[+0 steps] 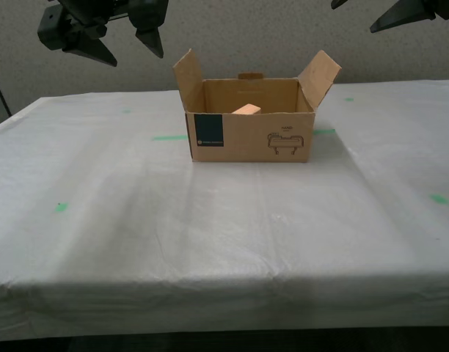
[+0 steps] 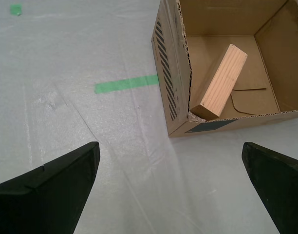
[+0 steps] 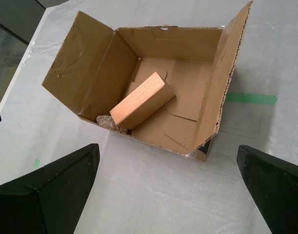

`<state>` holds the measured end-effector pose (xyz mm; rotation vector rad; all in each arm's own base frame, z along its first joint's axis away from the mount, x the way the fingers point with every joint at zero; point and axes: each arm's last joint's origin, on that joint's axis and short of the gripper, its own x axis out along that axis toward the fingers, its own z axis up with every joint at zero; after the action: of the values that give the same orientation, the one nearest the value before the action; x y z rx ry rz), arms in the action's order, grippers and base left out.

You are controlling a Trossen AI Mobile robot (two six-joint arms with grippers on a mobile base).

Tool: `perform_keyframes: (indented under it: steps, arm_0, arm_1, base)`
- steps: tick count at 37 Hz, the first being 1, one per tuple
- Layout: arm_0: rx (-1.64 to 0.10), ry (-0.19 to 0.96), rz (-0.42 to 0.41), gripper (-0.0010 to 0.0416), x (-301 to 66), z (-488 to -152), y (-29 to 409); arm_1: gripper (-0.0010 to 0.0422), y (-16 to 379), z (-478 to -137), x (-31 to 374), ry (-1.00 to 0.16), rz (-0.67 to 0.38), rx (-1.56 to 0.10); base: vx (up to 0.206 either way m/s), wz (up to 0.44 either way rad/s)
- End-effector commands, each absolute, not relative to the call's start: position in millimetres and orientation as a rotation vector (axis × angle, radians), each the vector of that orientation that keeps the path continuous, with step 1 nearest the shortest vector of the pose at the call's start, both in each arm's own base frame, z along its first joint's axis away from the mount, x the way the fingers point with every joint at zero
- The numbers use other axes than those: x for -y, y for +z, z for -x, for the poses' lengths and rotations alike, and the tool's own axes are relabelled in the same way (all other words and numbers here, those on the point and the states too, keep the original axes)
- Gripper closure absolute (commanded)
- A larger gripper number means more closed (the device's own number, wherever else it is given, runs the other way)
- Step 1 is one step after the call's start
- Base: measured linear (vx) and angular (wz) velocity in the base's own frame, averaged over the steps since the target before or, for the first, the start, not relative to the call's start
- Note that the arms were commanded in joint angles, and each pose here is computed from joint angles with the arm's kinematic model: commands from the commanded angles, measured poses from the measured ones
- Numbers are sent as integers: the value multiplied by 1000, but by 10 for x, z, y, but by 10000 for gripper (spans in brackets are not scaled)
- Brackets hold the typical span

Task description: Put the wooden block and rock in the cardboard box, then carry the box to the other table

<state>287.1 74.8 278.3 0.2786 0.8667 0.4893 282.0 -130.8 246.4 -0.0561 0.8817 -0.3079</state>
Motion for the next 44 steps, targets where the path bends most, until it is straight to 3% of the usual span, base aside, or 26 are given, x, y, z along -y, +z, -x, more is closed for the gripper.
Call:
perform_keyframes:
  steps: [1, 44]
  arm_0:
    - [-866, 487, -281, 12, -750, -2872, 2784]
    - [-866, 487, -280, 12, -750, -2872, 2784]
  arm_1:
    - [12, 2469, -2822, 1308, -305, 57, -879]
    - [12, 2469, -2822, 1307, -305, 57, -879]
  base:
    - [0, 0]
    - [0, 0]
